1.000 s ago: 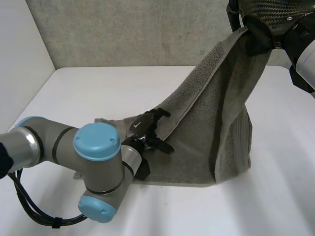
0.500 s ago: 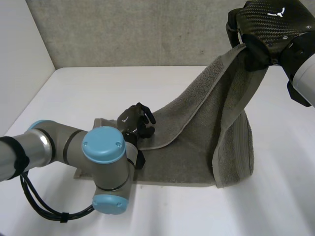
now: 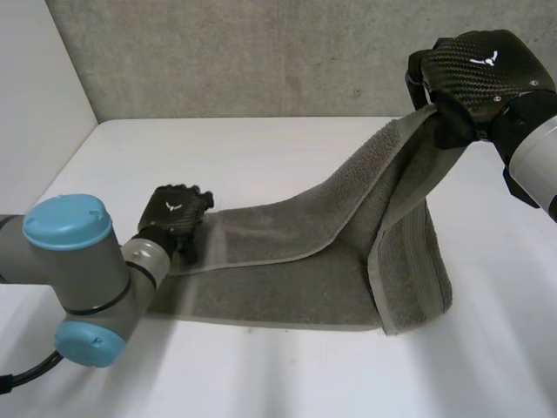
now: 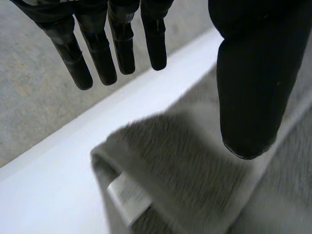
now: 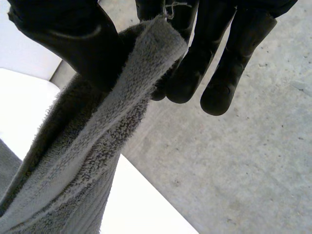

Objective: Fold the towel.

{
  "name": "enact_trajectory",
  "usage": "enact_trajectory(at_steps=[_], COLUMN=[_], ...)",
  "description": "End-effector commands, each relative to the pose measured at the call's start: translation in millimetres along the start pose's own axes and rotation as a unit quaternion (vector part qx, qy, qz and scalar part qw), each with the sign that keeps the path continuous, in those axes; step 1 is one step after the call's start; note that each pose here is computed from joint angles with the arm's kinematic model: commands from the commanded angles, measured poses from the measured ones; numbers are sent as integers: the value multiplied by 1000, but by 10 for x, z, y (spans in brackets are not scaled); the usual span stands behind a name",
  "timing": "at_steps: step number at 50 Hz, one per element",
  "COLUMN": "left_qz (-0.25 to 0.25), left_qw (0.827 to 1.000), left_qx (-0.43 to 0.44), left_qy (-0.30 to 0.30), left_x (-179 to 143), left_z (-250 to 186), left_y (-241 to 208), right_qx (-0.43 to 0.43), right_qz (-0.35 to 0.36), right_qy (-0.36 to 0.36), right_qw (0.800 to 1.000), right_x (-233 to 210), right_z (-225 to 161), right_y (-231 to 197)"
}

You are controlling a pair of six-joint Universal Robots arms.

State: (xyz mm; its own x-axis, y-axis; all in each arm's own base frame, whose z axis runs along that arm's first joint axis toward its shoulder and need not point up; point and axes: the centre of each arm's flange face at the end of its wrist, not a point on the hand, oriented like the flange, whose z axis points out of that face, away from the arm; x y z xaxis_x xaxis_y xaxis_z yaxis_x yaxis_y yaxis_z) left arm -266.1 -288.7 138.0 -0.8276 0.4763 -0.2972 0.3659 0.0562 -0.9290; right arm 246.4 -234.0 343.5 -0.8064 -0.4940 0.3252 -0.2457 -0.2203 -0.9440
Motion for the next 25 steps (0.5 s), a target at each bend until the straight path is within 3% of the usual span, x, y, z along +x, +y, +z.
enact_trajectory(at_steps=[1,13,25], left_qz=[43,42,41], left_qw=[998,997,998], left_qx=[-37,-58,-52], left_qy=[8,15,15], left_x=[-17,21,23], left_z=[11,-7,92], left_y=[157,281,303], right_qx=[-19,-74,-86], right_qz=[3,12,13], right_qy=[1,25,19], right_qw=[1000,997,996], right_x=[9,200,170], right_z=[49,139,154], right_y=[153,579,692])
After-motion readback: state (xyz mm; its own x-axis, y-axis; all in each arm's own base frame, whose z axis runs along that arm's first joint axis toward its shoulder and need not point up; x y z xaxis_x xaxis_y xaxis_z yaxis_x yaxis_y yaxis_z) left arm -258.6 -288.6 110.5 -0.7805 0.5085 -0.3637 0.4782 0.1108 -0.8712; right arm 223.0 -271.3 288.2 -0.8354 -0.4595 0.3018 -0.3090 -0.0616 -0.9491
